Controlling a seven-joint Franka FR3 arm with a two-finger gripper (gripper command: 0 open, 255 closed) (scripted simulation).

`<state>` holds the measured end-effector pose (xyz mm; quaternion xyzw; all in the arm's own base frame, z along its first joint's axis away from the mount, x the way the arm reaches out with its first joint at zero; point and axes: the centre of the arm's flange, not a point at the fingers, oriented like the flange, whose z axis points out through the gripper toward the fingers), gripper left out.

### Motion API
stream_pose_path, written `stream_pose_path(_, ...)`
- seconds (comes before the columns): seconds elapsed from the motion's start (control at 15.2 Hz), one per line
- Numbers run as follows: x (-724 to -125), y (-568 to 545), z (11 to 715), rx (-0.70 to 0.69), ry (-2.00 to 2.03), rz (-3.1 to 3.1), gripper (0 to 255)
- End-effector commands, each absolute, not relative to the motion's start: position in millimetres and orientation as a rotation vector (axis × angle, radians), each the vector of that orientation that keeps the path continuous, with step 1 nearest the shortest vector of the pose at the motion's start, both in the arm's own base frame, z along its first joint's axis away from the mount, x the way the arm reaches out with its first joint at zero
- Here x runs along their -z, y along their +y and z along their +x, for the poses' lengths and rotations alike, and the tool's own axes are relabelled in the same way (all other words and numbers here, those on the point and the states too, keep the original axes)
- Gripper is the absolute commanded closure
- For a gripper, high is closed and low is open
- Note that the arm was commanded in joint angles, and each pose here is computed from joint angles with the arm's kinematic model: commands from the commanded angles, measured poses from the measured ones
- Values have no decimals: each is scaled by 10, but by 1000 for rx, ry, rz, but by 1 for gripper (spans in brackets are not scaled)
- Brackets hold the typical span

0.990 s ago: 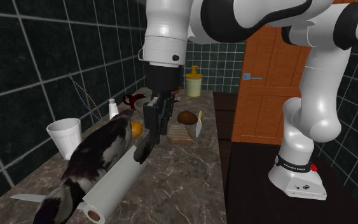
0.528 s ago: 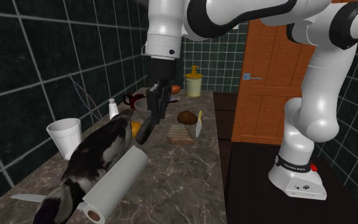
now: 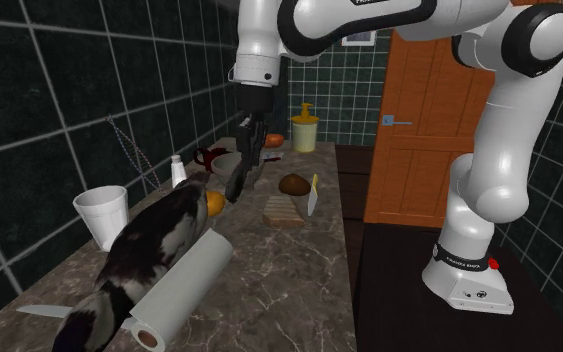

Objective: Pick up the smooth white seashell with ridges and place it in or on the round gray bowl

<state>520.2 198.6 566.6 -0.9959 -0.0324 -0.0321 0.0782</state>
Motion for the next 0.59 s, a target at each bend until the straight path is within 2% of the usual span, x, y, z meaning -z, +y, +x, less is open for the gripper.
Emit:
stream_pose_path(0.0,-5675,1750,5340,96,-99,-2982,255)
stream_pose_path(0.4,-5677,1267,5563,96,-96,-2982,255)
stream_pose_path(0.46,-5677,1267,5563,96,-96,-2982,0)
stream_pose_path(0.53,-5605,1449,5529,132,-189,-3029,0)
